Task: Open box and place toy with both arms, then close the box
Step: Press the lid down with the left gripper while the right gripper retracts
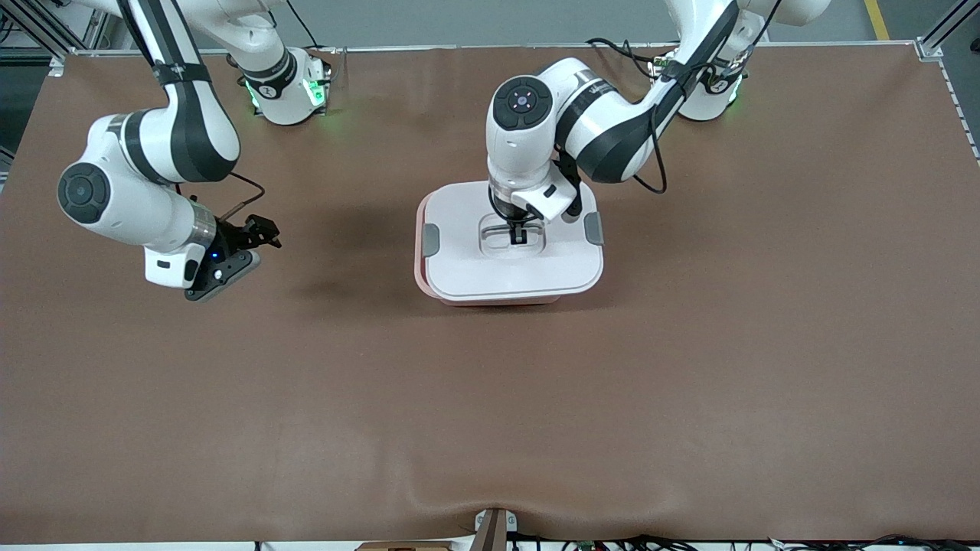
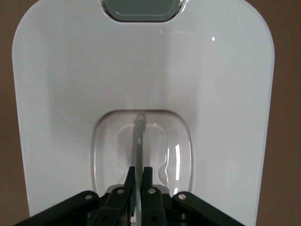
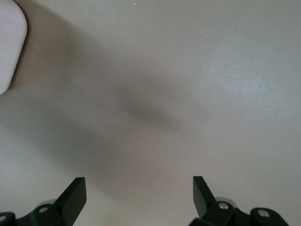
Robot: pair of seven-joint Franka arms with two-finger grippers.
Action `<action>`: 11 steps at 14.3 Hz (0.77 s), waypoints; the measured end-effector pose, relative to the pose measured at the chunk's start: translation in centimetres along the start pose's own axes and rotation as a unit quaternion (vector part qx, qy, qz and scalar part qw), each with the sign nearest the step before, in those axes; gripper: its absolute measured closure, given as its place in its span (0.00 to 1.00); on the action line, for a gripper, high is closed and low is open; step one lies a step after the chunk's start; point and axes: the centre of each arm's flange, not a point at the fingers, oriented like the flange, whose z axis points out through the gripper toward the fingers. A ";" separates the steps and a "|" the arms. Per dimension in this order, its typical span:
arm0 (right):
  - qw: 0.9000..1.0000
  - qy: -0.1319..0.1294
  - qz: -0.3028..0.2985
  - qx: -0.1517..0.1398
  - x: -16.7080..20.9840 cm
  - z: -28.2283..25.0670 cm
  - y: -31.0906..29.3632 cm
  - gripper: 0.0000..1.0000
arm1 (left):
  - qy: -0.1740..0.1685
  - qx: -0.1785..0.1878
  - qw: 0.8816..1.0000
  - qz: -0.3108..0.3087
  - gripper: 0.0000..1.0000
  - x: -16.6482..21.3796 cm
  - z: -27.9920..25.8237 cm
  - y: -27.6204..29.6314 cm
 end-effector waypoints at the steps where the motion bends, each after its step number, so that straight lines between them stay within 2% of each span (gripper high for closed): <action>1: 1.000 0.004 0.008 0.004 -0.2 -0.1 0.4 0.00 | -0.001 -0.001 1.000 -0.001 0.93 0.0 0.0 0.1; 6: 0.998 0.021 0.050 0.024 -4.1 -4.2 3.4 0.00 | -0.001 0.000 1.000 0.005 0.93 -0.4 0.1 -0.4; 9: 0.997 0.039 0.061 0.025 -6.4 -8.2 3.7 0.00 | -0.001 0.002 1.000 0.012 0.93 -1.1 0.7 -1.2; 11: 0.997 0.041 0.064 0.027 -7.1 -9.9 3.8 0.00 | -0.005 -0.001 1.000 0.016 0.93 -1.6 1.1 -1.7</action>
